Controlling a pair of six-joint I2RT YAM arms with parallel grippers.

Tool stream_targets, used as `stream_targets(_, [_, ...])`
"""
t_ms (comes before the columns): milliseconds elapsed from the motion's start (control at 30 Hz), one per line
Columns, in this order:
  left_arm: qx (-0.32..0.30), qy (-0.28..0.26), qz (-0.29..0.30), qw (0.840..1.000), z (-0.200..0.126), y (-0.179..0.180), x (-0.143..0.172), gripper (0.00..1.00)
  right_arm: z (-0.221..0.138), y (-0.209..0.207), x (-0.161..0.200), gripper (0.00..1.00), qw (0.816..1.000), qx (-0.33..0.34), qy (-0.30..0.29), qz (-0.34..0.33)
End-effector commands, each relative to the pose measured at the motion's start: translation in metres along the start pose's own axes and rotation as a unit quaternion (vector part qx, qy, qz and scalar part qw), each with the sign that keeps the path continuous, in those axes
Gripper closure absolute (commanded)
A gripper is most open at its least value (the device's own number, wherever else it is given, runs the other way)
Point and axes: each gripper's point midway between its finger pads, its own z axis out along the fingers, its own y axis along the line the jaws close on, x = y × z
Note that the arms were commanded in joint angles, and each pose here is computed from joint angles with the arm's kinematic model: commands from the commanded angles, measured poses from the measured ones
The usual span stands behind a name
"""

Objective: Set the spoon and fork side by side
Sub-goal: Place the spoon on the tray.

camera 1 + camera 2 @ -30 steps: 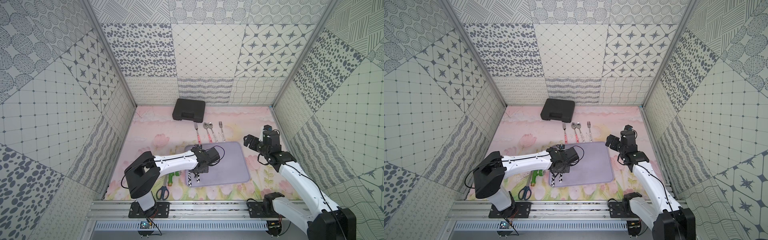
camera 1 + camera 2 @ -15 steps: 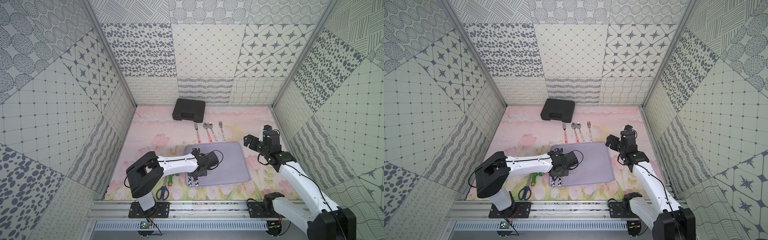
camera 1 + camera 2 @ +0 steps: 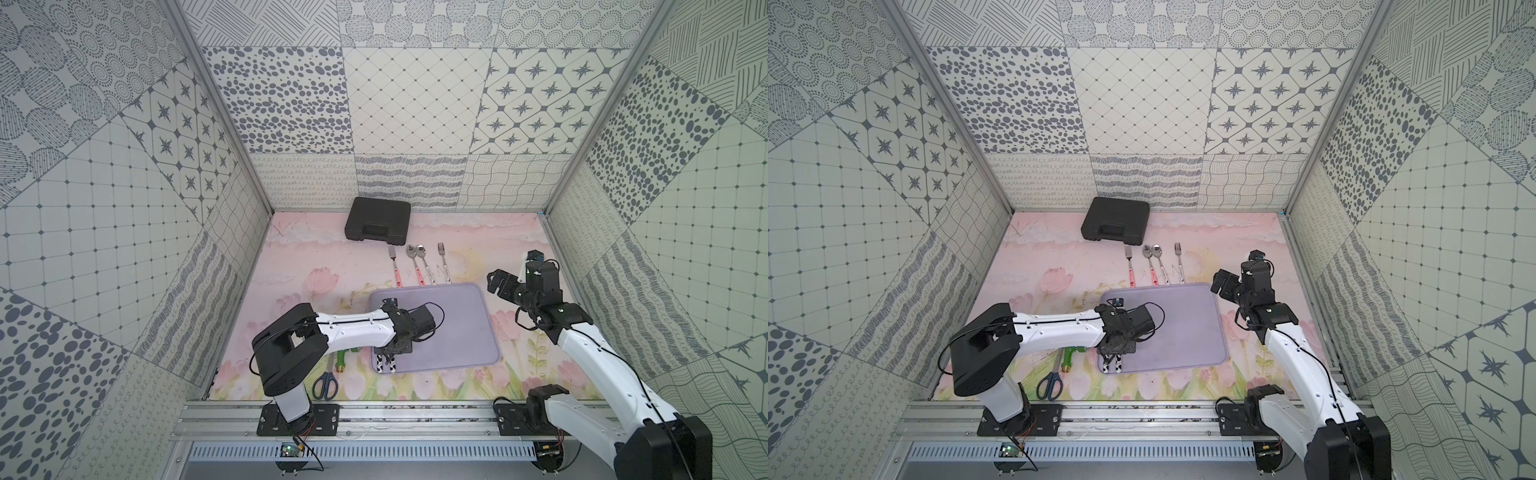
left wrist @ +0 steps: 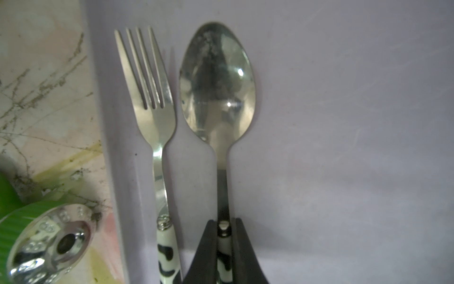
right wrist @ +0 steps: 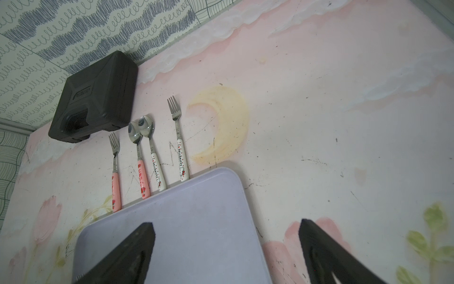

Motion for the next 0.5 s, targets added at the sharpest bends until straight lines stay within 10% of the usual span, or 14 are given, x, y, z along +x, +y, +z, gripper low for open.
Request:
stream_targets(0, [-0.015,0.01,-0.006,1.0,0.0032,0.007,0.0074,1.0,-0.0005,-0.001,0.0008,0.03,1.0,0.001,-0.005,-0.005])
stream_targets(467, [-0.027,0.01,-0.012,0.999,0.0045,0.0138,0.0092,1.0,-0.0006,-0.0007,0.0007,0.03,1.0,0.0,-0.005,-0.005])
